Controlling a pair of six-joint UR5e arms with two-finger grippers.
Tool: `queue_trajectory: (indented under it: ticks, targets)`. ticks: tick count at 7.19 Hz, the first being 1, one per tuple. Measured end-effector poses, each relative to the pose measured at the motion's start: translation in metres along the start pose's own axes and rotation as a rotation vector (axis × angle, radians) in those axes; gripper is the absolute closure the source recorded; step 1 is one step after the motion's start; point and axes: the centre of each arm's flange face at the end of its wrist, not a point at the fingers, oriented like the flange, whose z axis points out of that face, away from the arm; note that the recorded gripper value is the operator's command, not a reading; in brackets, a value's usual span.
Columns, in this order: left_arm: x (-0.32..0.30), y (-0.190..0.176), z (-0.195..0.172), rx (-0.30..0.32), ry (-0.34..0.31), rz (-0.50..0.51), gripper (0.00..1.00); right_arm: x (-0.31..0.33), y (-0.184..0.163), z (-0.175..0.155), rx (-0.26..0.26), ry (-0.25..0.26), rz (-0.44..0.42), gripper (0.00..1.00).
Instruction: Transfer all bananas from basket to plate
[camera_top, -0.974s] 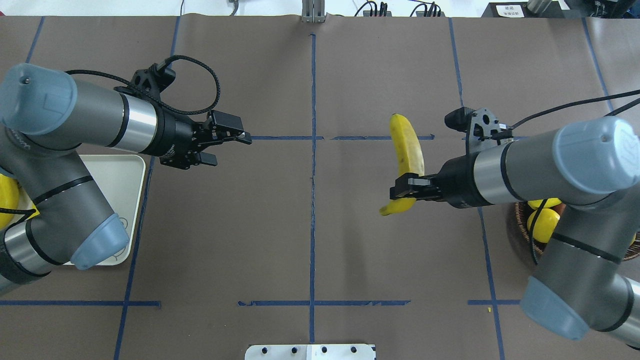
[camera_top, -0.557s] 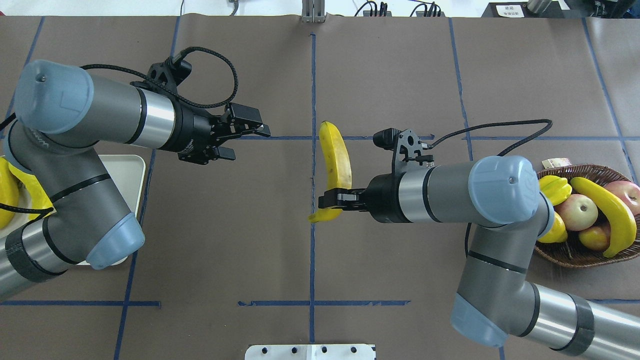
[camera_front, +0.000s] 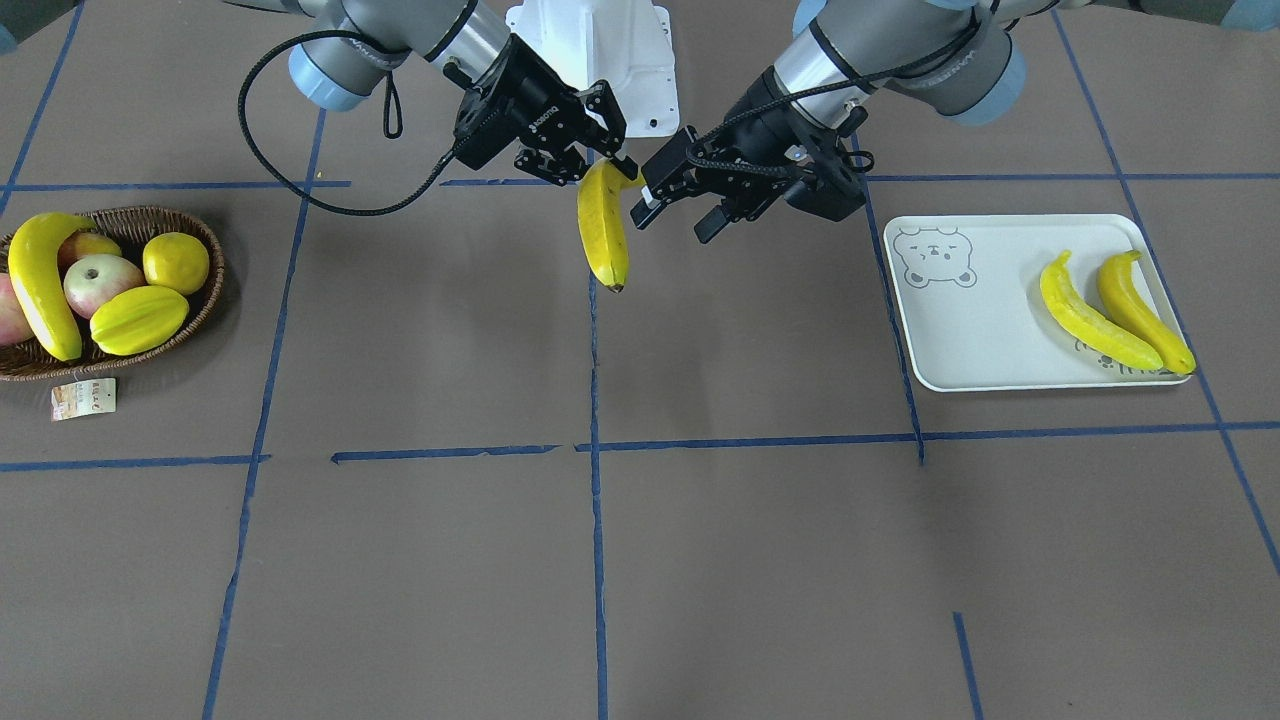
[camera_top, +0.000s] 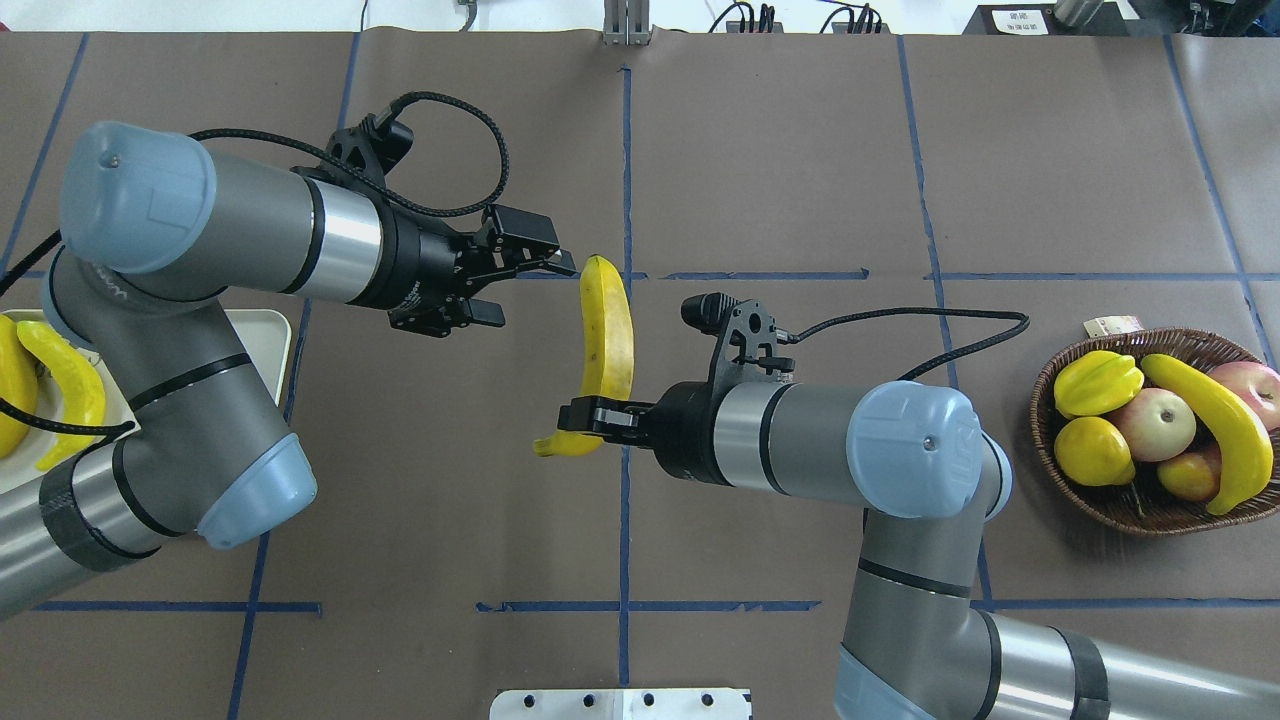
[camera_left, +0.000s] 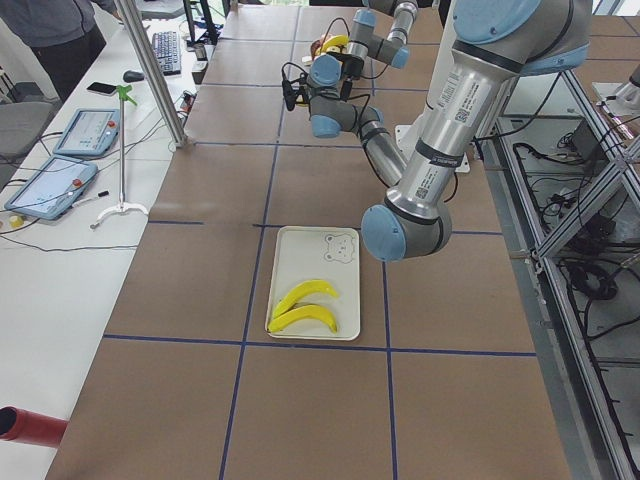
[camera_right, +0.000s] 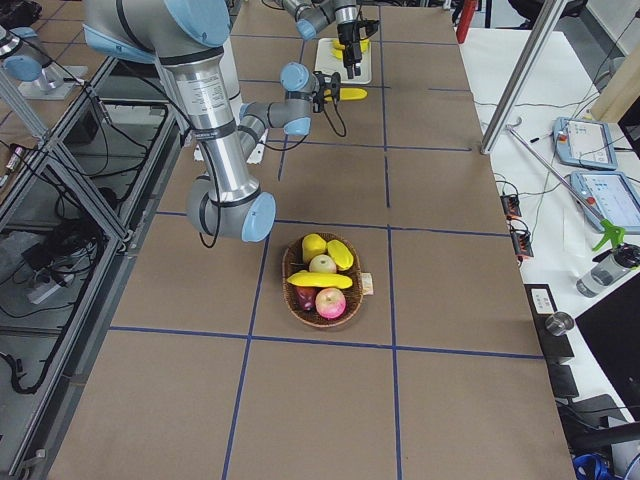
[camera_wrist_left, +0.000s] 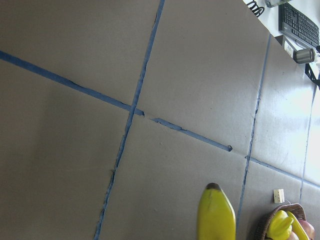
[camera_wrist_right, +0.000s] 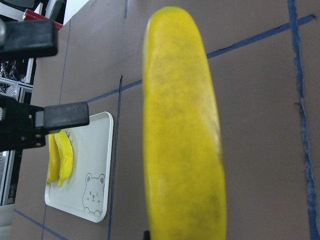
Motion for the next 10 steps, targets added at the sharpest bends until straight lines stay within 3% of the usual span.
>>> queue_trajectory:
  ticks: [2, 4, 6, 7, 8, 9, 10]
  targets:
    - [-0.002, 0.021, 0.017, -0.017, -0.005, 0.003, 0.05, -0.008, 0.002, 0.013, 0.007, -0.003, 0.009, 0.94]
    - [-0.001, 0.033, 0.031, -0.006, -0.006, 0.007, 0.44, -0.011, 0.003, 0.017, 0.005, -0.004, 0.01, 0.92]
    - [0.001, 0.038, 0.036, 0.001, -0.002, 0.009, 0.5, -0.012, 0.007, 0.019, -0.001, -0.007, 0.011, 0.91]
    - [0.001, 0.039, 0.037, 0.002, -0.002, 0.009, 0.61, -0.012, 0.009, 0.019, -0.003, -0.008, 0.01, 0.9]
    - [0.002, 0.039, 0.037, 0.002, -0.002, 0.009, 0.82, -0.012, 0.01, 0.019, -0.005, -0.009, 0.01, 0.83]
    - [0.002, 0.039, 0.037, 0.003, -0.004, 0.008, 1.0, -0.013, 0.01, 0.019, -0.005, -0.009, 0.01, 0.5]
    - [0.001, 0.039, 0.038, 0.003, -0.009, 0.007, 1.0, -0.013, 0.01, 0.019, -0.006, -0.009, 0.01, 0.01]
